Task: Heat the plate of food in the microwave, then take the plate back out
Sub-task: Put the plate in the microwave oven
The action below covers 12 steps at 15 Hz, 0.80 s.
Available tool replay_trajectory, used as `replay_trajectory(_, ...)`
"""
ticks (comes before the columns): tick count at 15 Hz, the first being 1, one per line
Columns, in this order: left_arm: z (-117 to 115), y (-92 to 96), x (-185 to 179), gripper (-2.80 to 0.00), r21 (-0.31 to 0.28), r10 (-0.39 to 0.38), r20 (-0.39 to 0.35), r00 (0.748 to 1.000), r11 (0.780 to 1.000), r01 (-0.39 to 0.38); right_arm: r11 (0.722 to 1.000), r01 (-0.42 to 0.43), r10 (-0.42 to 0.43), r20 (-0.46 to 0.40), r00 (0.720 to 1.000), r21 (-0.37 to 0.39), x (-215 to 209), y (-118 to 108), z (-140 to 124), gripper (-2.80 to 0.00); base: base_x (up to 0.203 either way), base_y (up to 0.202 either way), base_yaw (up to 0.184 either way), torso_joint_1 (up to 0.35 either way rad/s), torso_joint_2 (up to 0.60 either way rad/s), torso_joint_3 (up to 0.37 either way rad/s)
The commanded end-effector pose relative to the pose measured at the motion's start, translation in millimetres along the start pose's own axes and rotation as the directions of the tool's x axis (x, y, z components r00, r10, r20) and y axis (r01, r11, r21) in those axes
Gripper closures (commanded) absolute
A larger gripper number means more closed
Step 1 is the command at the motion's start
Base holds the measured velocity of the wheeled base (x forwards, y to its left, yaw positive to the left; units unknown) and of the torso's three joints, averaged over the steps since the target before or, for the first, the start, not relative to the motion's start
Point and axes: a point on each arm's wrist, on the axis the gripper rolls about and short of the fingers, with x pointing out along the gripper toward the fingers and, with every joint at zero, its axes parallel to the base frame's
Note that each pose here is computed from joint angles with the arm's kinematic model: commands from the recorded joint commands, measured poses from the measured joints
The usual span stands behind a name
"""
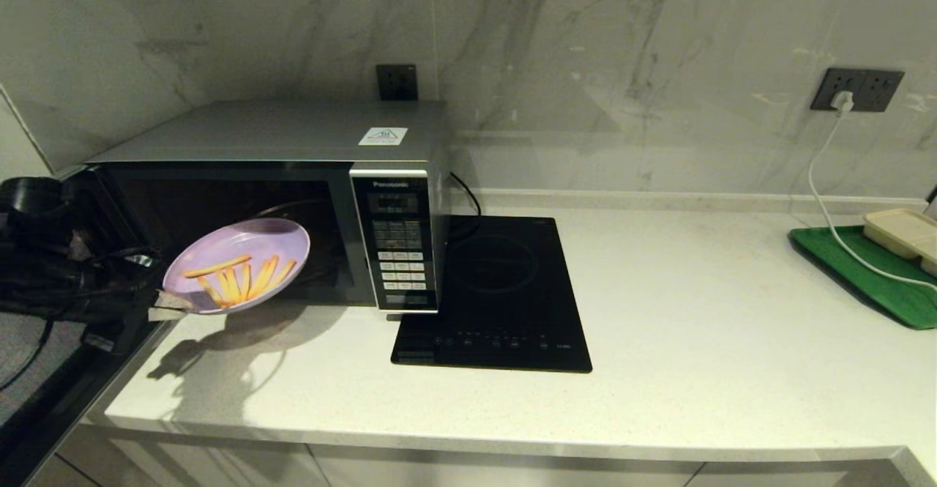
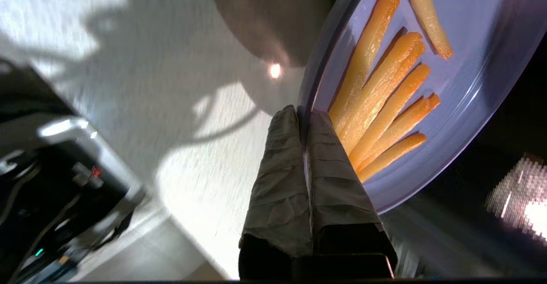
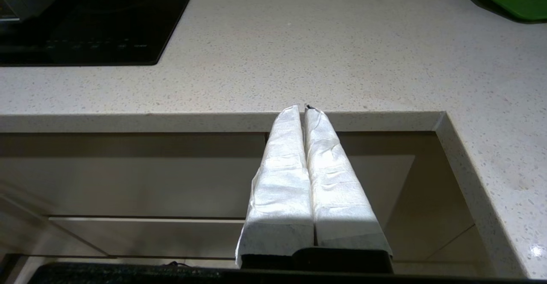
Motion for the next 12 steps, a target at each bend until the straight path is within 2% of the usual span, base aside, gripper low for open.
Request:
replay_trajectory(1, 4, -8.4, 22, 0.0, -0.048, 0.05, 0.063, 0.997, 0.998, -0.047, 1.0, 0.0, 0.0, -0.001, 1.0, 0.0, 0, 0, 0, 0.0, 0.0, 0.0, 0.0, 0.0, 0.0, 0.0)
replay_trajectory(2, 2, -14.6, 25, 0.0, -0.069, 0.052, 0.088, 0.995, 0.997, -0.046, 1.0, 0.001, -0.001, -0.001, 1.0, 0.0, 0, 0, 0, 0.0, 0.0, 0.0, 0.0, 0.0, 0.0, 0.0)
replay_trajectory(4, -4, -24.5, 28, 0.0, -0.082, 0.035, 0.087, 0.996, 0.996, -0.028, 1.0, 0.0, 0.0, -0.001, 1.0, 0.0, 0, 0, 0, 0.0, 0.0, 0.0, 0.0, 0.0, 0.0, 0.0)
replay_trajectory(6, -6, -35.4, 39, 0.0, -0.119, 0.031, 0.091, 0.995, 0.993, -0.02, 1.0, 0.0, 0.0, -0.001, 1.0, 0.0, 0, 0, 0, 0.0, 0.0, 0.0, 0.0, 0.0, 0.0, 0.0)
replay_trajectory(12, -17, -65.6, 66, 0.0, -0.133, 0.031, 0.071, 0.997, 0.991, -0.022, 1.0, -0.001, 0.001, -0.001, 1.0, 0.0, 0, 0, 0, 0.0, 0.0, 0.0, 0.0, 0.0, 0.0, 0.0)
